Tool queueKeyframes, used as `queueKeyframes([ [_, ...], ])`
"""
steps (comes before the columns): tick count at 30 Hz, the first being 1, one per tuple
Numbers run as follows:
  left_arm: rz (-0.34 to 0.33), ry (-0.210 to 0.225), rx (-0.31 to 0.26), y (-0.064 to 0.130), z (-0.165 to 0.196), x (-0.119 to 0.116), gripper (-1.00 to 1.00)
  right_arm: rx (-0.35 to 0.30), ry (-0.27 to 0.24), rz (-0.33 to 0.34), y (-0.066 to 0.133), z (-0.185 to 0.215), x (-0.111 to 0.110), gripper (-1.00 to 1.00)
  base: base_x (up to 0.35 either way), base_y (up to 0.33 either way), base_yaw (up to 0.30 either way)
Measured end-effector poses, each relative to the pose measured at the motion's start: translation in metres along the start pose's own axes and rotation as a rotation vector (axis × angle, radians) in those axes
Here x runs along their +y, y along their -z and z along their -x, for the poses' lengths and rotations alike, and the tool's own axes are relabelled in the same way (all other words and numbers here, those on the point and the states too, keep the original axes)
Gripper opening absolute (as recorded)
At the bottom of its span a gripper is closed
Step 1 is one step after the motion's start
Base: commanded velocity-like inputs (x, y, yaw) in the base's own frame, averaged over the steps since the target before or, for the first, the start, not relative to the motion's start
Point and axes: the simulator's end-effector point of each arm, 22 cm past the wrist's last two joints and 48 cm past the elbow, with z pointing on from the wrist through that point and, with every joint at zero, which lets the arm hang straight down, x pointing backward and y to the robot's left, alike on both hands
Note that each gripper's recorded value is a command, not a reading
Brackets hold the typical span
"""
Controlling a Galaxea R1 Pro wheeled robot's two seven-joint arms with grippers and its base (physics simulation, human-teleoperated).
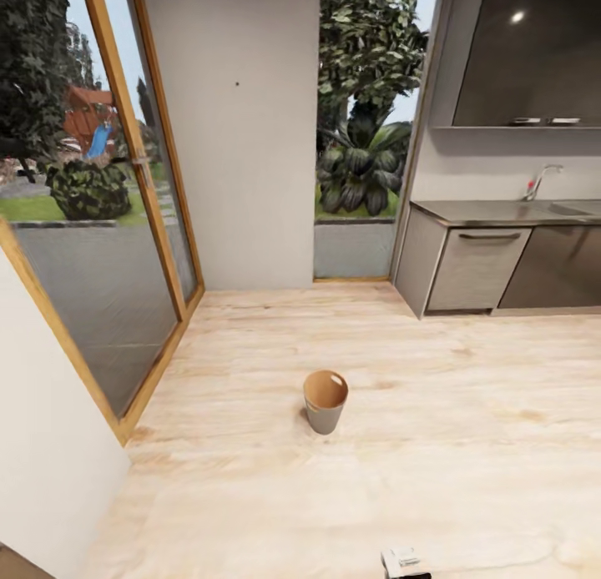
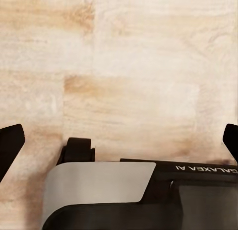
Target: Put the three can of soda from the living room inside the tash can in the kitchen.
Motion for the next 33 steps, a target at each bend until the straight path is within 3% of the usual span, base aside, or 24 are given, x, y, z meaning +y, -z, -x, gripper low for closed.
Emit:
queueKeyframes([
  [33,0.006,0.000,0.039,-0.005,-0.017,0.003,1.00,0.036,-0.015,0.006,-0.009,-0.014,0.000,1.00,0.346,-0.096,0.193],
])
